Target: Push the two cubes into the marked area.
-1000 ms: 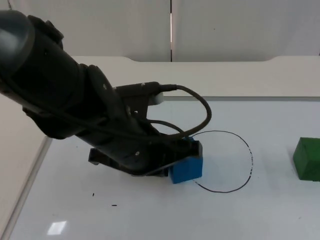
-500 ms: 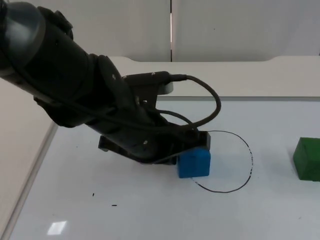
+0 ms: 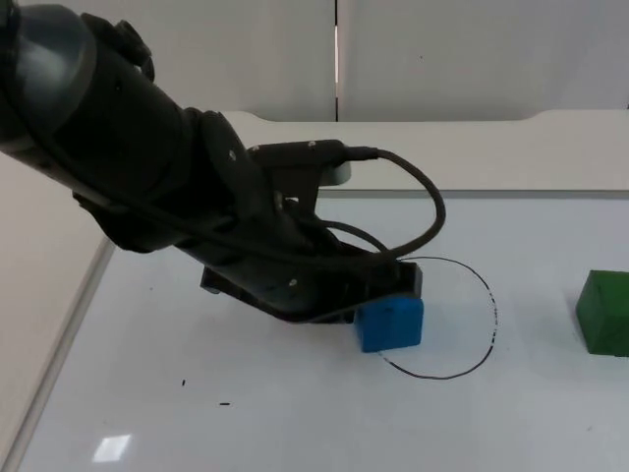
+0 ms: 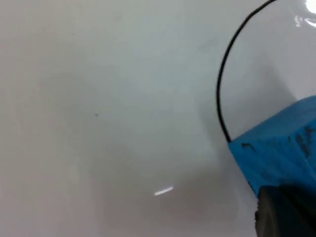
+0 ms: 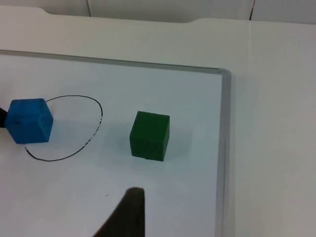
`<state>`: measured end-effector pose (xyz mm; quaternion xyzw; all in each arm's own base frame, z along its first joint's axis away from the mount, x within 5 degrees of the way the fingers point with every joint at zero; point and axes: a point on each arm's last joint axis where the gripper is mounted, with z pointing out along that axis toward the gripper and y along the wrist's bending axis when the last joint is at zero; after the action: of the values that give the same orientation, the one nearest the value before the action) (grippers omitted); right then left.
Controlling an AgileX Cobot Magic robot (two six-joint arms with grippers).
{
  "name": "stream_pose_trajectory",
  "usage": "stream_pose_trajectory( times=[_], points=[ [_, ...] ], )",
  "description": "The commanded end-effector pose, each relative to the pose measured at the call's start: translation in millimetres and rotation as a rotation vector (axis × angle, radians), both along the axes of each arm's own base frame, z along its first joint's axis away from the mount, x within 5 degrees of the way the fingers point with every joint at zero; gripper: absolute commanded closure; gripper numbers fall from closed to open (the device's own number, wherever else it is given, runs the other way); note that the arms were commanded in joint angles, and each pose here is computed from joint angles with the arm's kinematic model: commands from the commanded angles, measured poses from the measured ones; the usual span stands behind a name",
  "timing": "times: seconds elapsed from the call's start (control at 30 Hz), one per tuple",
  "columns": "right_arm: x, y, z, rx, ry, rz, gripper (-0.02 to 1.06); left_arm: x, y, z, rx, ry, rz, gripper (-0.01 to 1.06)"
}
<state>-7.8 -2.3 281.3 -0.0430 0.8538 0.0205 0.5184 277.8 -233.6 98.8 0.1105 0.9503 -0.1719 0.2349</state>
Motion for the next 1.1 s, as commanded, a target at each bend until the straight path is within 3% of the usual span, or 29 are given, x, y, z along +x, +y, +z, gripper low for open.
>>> stream_pose_trajectory(
  times=[0.0,0.47,1.07],
  points=[
    [0.6,-0.2,-1.1,-0.001,-0.005,-0.008,-0.01,-0.6,-4.7,1.8,0.0,-0.024,-0.014,1.05],
    [0.6,-0.2,-1.1,0.0,-0.005,-0.009,-0.01,1.8,-6.4,4.0,0.001,-0.06,-0.009,1.05],
    [0.6,-0.2,-1.1,0.0,-0.005,-0.009,-0.01,2.0,-12.9,8.3,-0.012,-0.025,-0.055,1.05]
  ],
)
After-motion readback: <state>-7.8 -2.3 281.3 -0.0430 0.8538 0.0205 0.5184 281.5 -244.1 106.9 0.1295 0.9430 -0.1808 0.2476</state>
